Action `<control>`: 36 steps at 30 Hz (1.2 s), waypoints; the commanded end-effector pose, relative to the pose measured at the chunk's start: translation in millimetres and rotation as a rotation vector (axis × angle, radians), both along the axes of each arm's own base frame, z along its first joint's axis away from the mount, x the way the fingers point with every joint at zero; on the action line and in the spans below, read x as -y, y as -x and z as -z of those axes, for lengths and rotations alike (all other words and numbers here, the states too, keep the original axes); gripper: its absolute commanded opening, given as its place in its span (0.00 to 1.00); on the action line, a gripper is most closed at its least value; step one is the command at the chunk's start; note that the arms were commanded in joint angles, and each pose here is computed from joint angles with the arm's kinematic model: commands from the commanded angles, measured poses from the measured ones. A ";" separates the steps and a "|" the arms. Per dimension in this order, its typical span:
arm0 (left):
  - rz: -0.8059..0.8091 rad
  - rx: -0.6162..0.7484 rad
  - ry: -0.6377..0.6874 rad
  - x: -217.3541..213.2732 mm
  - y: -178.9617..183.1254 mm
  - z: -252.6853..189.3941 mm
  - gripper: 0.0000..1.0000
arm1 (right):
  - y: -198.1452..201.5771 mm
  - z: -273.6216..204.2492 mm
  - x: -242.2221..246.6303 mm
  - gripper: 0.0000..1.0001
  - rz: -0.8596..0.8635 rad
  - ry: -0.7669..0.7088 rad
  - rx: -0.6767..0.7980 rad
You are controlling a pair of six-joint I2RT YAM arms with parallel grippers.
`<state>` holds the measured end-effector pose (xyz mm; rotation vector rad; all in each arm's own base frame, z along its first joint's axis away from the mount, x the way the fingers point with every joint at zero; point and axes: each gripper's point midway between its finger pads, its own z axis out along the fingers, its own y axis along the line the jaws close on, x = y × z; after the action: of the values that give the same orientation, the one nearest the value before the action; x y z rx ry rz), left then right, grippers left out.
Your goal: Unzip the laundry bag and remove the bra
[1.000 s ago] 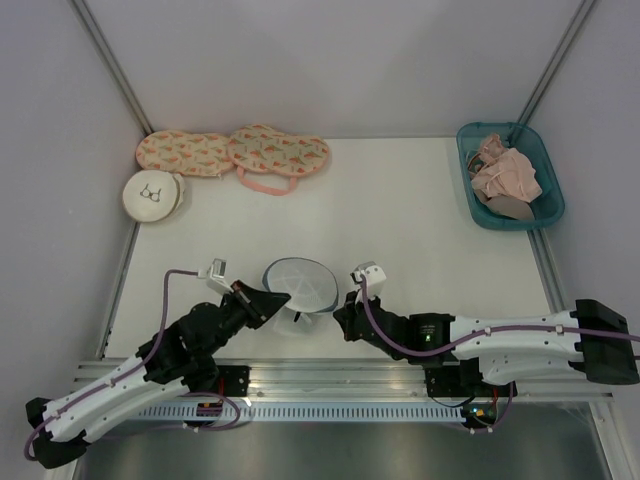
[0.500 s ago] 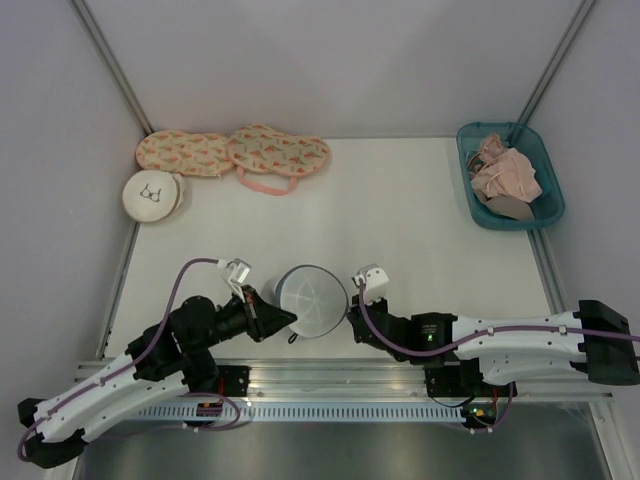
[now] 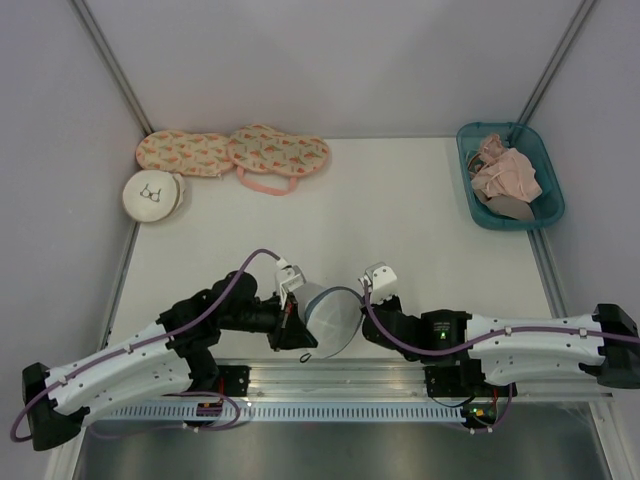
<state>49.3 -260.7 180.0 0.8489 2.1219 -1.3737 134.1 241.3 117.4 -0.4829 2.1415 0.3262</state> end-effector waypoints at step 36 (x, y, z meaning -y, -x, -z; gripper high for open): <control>-0.750 -0.335 0.041 -72.7 -42.9 -12.8 1.00 | 144.1 -16.7 -129.1 0.00 -0.598 -0.364 -0.554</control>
<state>101.5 -185.6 184.2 -0.1729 2.2648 -1.0903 30.8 326.3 101.3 -0.7483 2.4463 0.8954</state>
